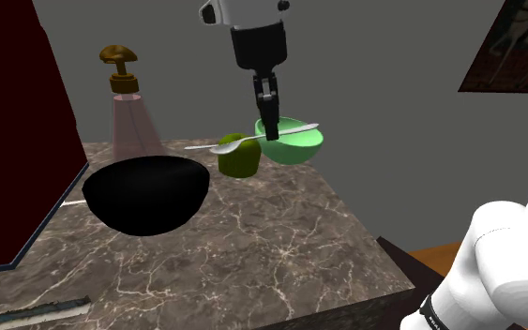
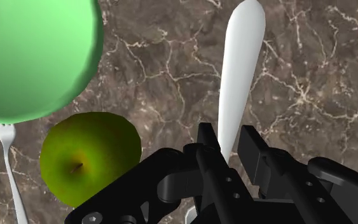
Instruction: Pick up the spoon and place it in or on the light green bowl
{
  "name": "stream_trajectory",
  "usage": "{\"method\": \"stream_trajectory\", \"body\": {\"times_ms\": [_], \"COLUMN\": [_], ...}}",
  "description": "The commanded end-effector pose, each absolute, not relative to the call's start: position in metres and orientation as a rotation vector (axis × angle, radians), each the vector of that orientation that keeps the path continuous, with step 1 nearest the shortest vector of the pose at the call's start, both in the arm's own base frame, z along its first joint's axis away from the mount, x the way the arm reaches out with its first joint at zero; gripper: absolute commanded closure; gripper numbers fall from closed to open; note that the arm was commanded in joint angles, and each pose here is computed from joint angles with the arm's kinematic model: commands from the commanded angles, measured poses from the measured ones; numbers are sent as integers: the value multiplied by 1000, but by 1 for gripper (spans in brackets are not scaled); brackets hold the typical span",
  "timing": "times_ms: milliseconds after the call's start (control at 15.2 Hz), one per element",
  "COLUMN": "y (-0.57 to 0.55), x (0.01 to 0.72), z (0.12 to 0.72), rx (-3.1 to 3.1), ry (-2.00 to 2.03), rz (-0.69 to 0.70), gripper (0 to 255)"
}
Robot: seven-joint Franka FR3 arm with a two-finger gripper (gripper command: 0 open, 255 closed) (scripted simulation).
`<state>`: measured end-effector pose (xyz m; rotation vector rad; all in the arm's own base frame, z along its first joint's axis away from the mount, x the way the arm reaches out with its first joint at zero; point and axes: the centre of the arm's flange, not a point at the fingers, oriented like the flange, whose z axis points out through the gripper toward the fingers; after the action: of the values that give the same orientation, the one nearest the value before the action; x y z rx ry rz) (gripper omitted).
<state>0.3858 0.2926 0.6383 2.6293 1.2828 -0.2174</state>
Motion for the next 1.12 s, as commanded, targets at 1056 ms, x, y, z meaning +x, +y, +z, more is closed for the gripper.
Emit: {"method": "stream_trajectory", "body": {"times_ms": [1056], "y": [103], "x": [504], "z": [654], "rx": [2629], "ry": [1283], "rz": [-218], "gripper": [255]}}
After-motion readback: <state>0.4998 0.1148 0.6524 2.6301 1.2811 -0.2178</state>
